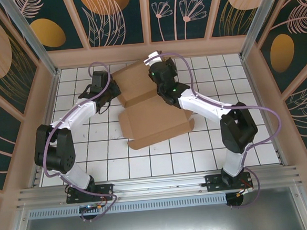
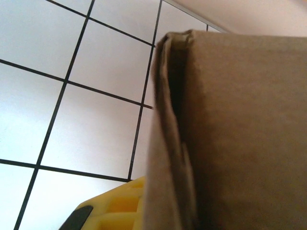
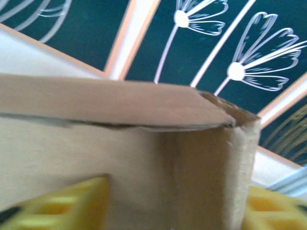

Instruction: Fold the paper box

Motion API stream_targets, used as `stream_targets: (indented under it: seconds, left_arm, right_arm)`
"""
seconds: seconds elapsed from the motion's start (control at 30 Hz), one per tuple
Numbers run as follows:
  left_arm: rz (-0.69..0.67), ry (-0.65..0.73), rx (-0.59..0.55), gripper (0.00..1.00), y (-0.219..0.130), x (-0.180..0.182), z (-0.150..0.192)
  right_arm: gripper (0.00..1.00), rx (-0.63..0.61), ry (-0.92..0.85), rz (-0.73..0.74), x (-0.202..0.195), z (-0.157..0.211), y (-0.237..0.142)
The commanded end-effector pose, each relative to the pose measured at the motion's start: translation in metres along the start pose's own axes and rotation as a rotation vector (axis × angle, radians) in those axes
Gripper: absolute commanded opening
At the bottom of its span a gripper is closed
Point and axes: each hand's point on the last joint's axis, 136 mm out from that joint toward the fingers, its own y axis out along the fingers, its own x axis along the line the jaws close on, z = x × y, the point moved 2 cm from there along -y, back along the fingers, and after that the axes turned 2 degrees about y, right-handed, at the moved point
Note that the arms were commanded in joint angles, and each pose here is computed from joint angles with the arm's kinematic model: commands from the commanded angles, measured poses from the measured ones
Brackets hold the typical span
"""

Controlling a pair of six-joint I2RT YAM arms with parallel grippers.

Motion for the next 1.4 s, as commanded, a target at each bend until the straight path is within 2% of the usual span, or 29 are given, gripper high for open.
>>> stream_targets:
  seconds: [0.0,0.17,0.33,0.47,0.6,0.7,0.9,1.07,1.2,1.37]
  left_arm:
    - [0.044,0.061,-0.043,0.0,-0.008,-0.018,-0.019]
    - [0.008,0.158,0.01,0.0,-0.002,-0.02,-0.024]
    - [-0.053,0.251,0.101,0.0,0.018,-0.02,-0.026]
    - [-0.091,0.328,0.158,0.0,0.029,-0.021,-0.031]
    - [-0.107,0.439,0.288,0.0,0.04,-0.021,-0.025]
    - [-0.164,0.51,0.4,0.0,0.045,-0.011,-0.018]
    - [-0.223,0.587,0.546,0.0,0.057,0.002,-0.007]
    - [-0.266,0.644,0.672,0.0,0.065,0.02,0.012]
    - [-0.273,0.64,0.732,0.0,0.059,0.028,0.027]
    - [-0.303,0.646,0.792,0.0,0.056,0.041,0.041]
  right_arm:
    - [0.86,-0.103,0.178,-0.147,-0.015,-0.037,-0.039]
    - [0.91,-0.143,0.353,-0.247,-0.049,-0.037,-0.071]
    - [0.9,-0.131,0.52,-0.384,-0.078,-0.01,-0.083]
    - [0.89,-0.096,0.537,-0.411,-0.089,0.011,-0.083]
    - [0.89,-0.047,0.526,-0.424,-0.087,0.027,-0.078]
    - [0.89,-0.003,0.511,-0.461,-0.077,0.036,-0.072]
    - [0.84,0.014,0.463,-0.556,-0.054,0.042,-0.06]
    - [0.82,0.007,0.357,-0.749,-0.019,0.043,-0.052]
    - [0.79,0.048,0.292,-0.814,0.001,0.048,-0.036]
    - [0.81,0.052,0.016,-0.845,0.045,0.067,-0.021]
